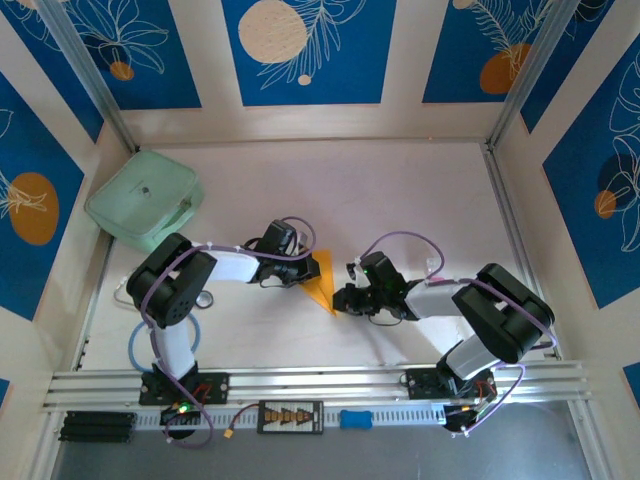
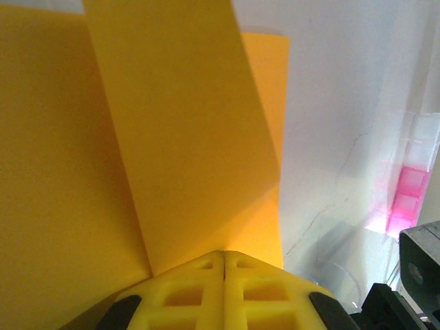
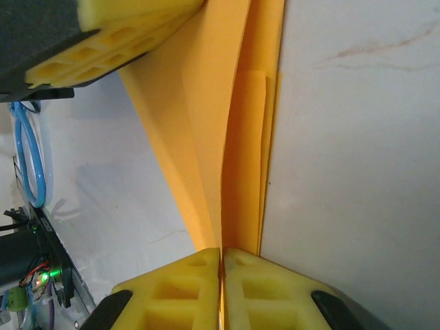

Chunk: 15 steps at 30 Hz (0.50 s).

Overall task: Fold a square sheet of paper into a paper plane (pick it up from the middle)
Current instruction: Fourth fold the wing at the center of the table.

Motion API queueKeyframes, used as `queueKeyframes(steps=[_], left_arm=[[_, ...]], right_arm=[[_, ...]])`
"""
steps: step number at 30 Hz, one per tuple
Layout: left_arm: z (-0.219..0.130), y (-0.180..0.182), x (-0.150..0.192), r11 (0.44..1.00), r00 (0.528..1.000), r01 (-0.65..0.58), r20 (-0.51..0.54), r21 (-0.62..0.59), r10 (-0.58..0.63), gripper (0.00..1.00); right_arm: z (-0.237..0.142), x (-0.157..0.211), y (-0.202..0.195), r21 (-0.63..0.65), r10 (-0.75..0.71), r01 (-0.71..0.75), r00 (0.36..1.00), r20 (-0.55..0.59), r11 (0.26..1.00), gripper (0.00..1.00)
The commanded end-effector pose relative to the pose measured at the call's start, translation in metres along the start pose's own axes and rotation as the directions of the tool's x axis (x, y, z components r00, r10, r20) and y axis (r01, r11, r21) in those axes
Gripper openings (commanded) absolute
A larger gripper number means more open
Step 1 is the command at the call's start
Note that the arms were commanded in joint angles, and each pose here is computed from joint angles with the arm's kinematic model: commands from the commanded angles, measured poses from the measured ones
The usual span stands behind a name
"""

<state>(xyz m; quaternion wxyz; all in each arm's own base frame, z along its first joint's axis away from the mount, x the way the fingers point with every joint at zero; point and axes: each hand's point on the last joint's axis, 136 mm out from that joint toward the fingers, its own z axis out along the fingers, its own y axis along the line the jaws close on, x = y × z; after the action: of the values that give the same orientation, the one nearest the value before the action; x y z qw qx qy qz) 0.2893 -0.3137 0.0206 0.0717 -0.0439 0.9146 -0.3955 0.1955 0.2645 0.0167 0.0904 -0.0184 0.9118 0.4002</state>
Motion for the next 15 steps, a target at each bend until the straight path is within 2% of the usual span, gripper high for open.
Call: queueKeyframes(steps=[1, 15], left_arm=[[0.006, 0.029, 0.011, 0.995, 0.999, 0.034, -0.035, -0.096, -0.037, 0.03], [0.007, 0.033, 0.013, 0.992, 0.998, 0.039, -0.044, -0.116, -0.044, 0.03]], right_arm=[[-0.001, 0.025, -0.016, 0.033, 0.061, -0.059, 0.995, -0.081, 0.998, 0.09], [-0.005, 0.029, -0.007, -0.006, 0.051, -0.052, 0.993, -0.108, 0.999, 0.12]])
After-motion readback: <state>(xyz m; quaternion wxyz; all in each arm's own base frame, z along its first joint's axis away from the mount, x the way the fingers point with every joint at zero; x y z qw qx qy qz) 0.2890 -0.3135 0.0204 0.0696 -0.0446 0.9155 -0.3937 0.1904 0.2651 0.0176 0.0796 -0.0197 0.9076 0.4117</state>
